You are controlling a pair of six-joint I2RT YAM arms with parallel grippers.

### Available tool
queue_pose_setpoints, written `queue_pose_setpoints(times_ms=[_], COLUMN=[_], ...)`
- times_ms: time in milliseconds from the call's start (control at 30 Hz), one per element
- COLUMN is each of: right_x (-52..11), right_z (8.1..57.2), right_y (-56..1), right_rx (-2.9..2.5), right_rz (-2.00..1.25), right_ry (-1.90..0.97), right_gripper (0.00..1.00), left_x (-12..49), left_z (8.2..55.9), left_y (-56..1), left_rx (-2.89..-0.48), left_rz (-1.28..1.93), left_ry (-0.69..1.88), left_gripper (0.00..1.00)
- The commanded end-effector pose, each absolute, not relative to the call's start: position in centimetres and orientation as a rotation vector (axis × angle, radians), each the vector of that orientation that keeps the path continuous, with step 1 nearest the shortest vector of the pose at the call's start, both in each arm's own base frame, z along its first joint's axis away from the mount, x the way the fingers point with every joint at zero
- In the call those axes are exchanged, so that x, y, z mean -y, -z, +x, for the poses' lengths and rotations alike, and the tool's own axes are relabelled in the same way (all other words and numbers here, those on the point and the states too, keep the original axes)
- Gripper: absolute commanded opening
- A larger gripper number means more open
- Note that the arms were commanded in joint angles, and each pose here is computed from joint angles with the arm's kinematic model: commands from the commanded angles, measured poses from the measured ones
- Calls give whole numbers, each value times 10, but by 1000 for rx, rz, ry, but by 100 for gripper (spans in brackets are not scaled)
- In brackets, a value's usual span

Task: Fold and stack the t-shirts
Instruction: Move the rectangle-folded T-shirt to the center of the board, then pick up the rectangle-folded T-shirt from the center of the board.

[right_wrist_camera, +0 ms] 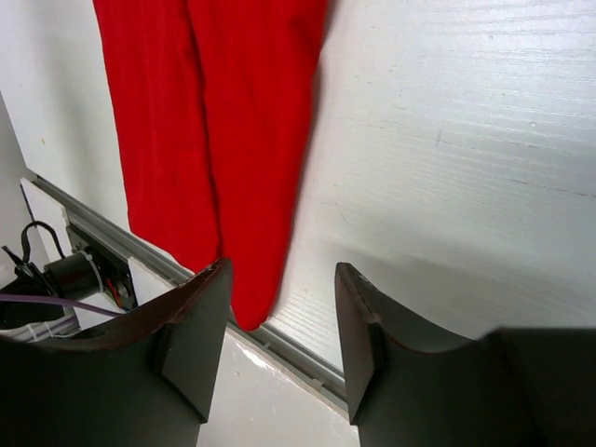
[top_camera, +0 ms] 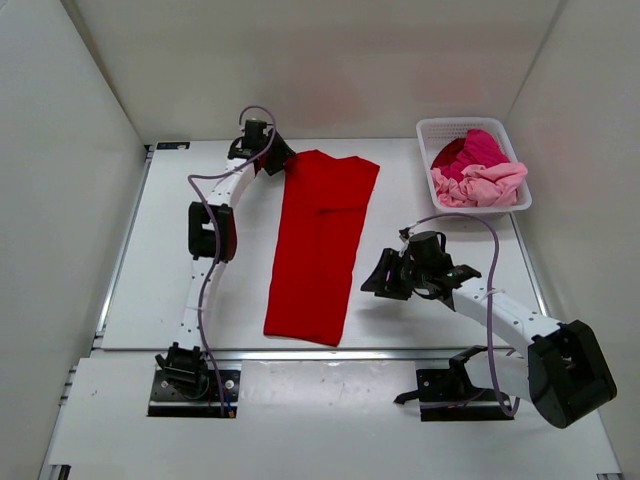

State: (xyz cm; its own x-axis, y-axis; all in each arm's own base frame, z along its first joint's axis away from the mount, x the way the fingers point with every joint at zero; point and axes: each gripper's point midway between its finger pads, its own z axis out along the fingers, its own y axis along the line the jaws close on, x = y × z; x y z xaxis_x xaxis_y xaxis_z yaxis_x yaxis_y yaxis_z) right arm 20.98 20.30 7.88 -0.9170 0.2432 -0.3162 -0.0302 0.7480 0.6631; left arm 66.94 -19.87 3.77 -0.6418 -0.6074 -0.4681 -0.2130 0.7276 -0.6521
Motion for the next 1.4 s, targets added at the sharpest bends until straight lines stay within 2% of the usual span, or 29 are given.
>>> queue_pose_setpoints(times_ms=[0,33,133,233,300,333,367,400,433,467,533,567,633,667,700,767,800,867,1067,1200,1367], right_x=[-207,-207,-208,-214,-219,-227,-225,-227,-228,-228,-224,-225,-220,-218,-218,-221,-225,-229,-254,-263,-274], right_z=[221,220,221,209,192,177,173,161,150,145,129,125,120,120,117,116,112,109,101,104,113], right_y=[-97,-97,-105,-103,-92,-94,-86,-81,-79,-77,-68,-69,-63,-61,-59,-61,-59,-58,-54,-49,-57], right_rx=[-2482,-2480,-2461,-2477,-2511,-2518,-2527,-2532,-2531,-2537,-2552,-2543,-2542,-2540,-2548,-2550,-2563,-2564,-2594,-2615,-2577], right_rz=[115,105,75,27,16,-19,-2,-20,-28,-14,-2,8,24,29,17,13,8,-8,-23,-42,-18], right_ry=[-1010,-1009,-993,-948,-957,-983,-950,-933,-935,-938,-954,-968,-959,-947,-947,-962,-968,-962,-1005,-985,-1063], right_gripper=[46,48,51,51,50,48,46,42,37,35,15,14,19,22,25,32,32,35,40,40,40], left_x=[169,166,134,120,112,112,107,108,108,107,98,96,106,108,122,137,133,115,112,127,131], left_z=[682,683,674,644,618,601,585,558,530,516,455,437,370,352,324,279,256,229,165,142,141], left_y=[-90,-94,-142,-204,-212,-245,-213,-214,-212,-206,-201,-197,-169,-172,-143,-124,-105,-90,-48,-34,-28], left_rx=[-2148,-2146,-2124,-2122,-2182,-2158,-2251,-2285,-2300,-2304,-2264,-2274,-2360,-2358,-2439,-2506,-2578,-2607,-2733,-2752,-2716], left_rz=[-616,-598,-557,-486,-486,-449,-455,-418,-393,-399,-403,-407,-331,-294,-238,-161,-185,-222,-301,-322,-352], left_ry=[665,644,528,433,409,430,397,427,482,517,639,651,585,546,538,591,587,510,552,698,749], left_gripper=[70,82,98,98,93,81,68,40,21,10,8,11,19,23,27,45,51,55,62,68,70])
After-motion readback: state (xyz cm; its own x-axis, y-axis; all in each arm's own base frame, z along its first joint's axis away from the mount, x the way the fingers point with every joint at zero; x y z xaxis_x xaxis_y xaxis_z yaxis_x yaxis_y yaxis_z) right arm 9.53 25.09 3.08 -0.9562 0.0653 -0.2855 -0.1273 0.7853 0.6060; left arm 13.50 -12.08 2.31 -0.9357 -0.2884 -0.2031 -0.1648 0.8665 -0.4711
